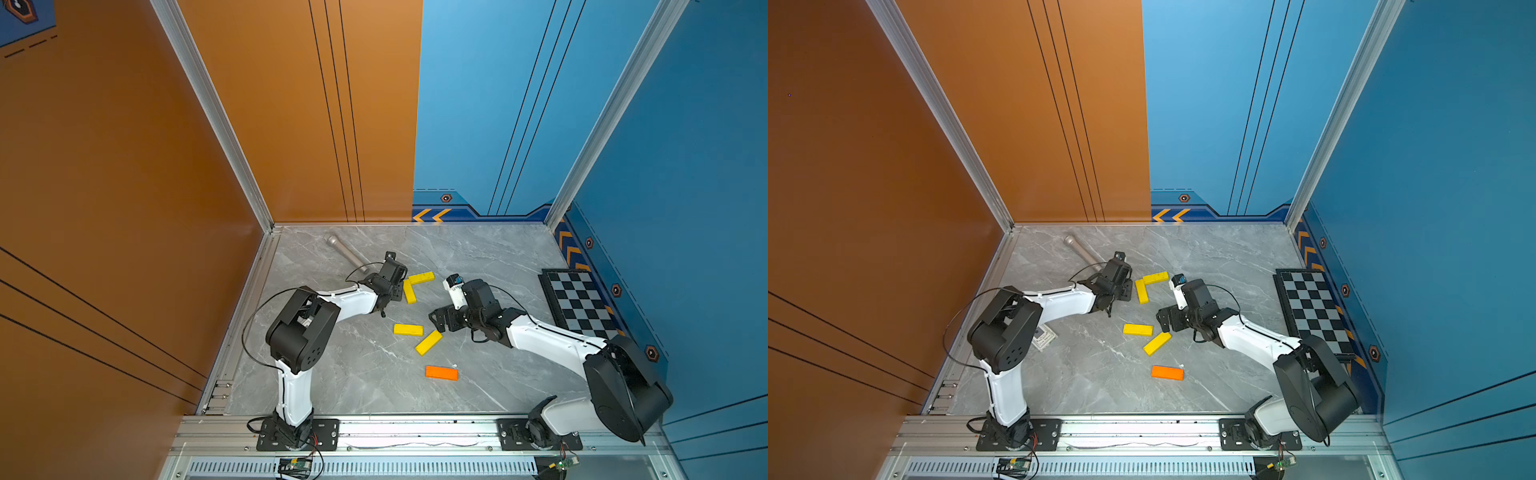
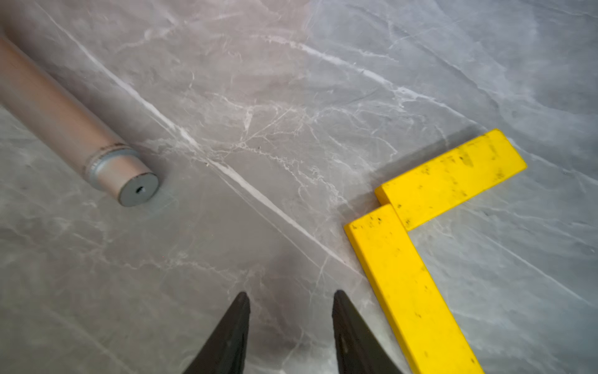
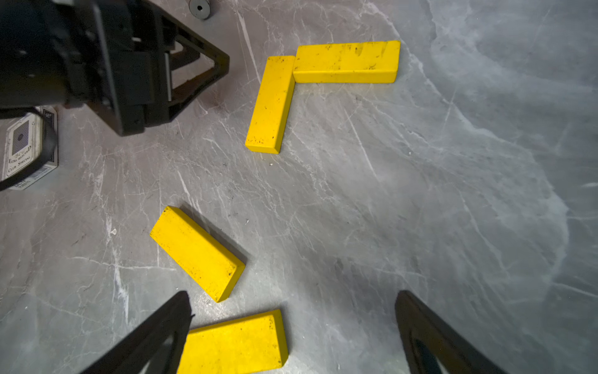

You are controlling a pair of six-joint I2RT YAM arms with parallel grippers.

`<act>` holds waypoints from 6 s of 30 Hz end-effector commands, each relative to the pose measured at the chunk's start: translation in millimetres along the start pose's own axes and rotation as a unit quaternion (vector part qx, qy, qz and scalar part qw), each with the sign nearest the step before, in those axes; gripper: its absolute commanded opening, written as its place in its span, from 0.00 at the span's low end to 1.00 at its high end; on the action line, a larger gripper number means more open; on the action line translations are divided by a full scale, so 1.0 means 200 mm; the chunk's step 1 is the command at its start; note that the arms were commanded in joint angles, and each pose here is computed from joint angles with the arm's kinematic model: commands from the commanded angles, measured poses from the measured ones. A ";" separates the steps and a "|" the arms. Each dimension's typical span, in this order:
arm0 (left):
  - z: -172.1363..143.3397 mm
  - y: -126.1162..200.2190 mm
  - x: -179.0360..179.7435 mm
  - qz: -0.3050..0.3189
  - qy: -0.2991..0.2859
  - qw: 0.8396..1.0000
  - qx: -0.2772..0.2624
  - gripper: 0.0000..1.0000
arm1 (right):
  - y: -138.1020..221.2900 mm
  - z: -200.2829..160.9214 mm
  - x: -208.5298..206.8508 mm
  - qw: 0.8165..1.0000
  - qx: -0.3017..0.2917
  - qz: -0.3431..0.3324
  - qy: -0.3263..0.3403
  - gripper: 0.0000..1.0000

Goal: Assemble the letter p with building blocks
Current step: Assemble the building block at the center of the board.

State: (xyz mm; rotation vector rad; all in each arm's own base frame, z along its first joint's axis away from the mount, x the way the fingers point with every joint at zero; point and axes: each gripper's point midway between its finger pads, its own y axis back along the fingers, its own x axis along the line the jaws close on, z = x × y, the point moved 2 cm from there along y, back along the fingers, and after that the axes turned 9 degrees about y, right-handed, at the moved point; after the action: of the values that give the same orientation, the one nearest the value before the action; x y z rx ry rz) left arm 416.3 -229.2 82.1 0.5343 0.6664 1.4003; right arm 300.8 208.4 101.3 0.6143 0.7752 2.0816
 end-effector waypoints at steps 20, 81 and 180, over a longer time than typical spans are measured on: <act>-0.23 0.64 0.03 -0.033 -0.119 0.984 -0.131 0.79 | -0.05 -0.19 0.14 0.989 0.110 0.005 -0.099 0.72; -0.32 0.89 0.14 -0.087 -0.107 0.971 -0.195 0.99 | -0.15 -0.37 0.23 0.965 0.181 -0.114 -0.151 0.52; -0.34 0.82 0.12 -0.078 -0.128 0.973 -0.174 0.99 | -0.40 0.00 -0.24 0.971 0.178 -0.154 -0.035 0.35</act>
State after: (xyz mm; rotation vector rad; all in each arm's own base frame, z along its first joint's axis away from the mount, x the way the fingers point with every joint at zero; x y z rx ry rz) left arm 252.0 -187.6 143.3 0.3625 0.2557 1.2461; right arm 373.0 207.3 41.4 0.7040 1.1228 1.6297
